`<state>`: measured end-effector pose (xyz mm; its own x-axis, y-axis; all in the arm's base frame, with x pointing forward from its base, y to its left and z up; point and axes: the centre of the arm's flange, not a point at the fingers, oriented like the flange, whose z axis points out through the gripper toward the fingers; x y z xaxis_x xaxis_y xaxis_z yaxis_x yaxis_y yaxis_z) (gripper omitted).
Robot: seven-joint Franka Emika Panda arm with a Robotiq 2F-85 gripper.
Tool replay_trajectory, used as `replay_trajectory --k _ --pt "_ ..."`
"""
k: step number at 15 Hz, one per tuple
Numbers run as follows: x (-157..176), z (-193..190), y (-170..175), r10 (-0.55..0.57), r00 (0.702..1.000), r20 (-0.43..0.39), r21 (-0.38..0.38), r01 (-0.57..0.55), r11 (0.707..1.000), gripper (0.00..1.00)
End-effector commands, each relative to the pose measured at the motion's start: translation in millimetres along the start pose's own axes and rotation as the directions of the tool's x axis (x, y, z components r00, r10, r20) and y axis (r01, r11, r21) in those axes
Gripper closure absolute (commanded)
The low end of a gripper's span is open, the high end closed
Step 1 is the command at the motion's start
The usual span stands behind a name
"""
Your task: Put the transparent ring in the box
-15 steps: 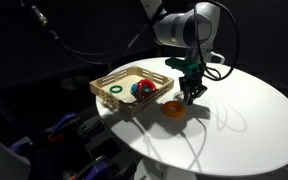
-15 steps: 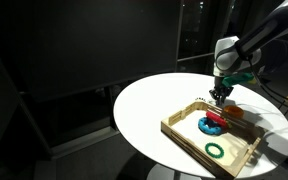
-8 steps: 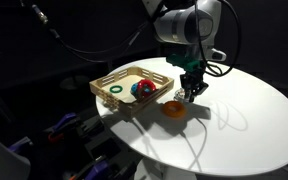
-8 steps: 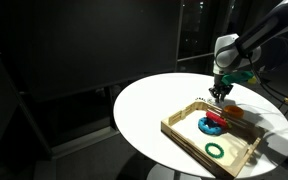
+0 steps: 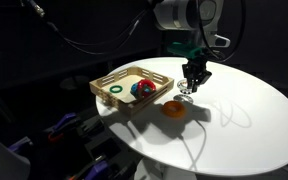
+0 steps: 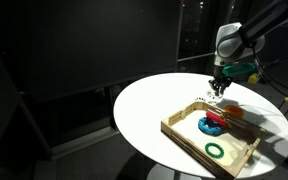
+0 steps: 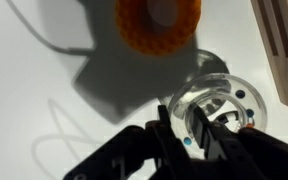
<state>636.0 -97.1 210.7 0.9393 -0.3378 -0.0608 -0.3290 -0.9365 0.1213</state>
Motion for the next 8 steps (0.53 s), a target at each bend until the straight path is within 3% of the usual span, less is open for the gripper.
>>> replay_trajectory --k 1,8 --pt "-17 -34 1 0.004 1.000 -0.010 0.002 -0.004 1.000 0.90" --pt "-43 -67 -11 -0.053 0.999 0.000 0.011 0.053 0.999 0.90"
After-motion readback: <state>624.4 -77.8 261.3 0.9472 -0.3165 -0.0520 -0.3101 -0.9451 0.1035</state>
